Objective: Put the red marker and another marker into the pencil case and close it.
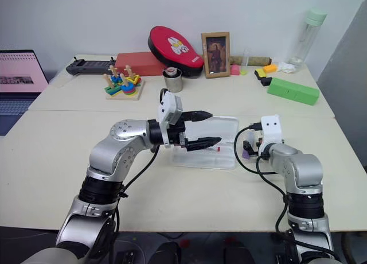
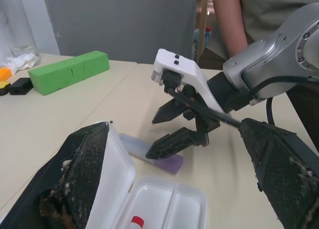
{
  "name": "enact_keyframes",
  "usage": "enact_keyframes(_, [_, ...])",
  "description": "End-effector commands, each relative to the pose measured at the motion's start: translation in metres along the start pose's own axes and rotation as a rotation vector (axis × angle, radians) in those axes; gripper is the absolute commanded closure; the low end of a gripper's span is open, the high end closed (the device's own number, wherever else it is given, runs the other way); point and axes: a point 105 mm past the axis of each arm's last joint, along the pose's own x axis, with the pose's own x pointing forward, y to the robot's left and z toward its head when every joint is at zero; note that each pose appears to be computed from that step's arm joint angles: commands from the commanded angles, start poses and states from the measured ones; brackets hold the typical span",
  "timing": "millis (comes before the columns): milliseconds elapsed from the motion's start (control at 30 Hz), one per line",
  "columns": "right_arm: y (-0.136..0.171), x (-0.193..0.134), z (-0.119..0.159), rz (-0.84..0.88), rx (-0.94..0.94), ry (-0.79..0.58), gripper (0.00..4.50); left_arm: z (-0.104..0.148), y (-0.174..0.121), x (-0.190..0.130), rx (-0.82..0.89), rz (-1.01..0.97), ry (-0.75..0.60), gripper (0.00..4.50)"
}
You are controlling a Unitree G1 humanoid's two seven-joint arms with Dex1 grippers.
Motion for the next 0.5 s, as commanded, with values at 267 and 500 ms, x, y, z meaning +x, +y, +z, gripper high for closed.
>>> enact_keyframes(267, [0.007,0.008,-0.013,-0.016,-0.050,0.030,0.74,0.011,0.000,-0.002,0.056,0.013,-0.016,0.00])
enact_keyframes(500, [-0.002,0.009,-0.018,-0.036,-0.060,0.042,2.34,0.014,0.001,-0.002,0.055,0.025,-0.028,0.00])
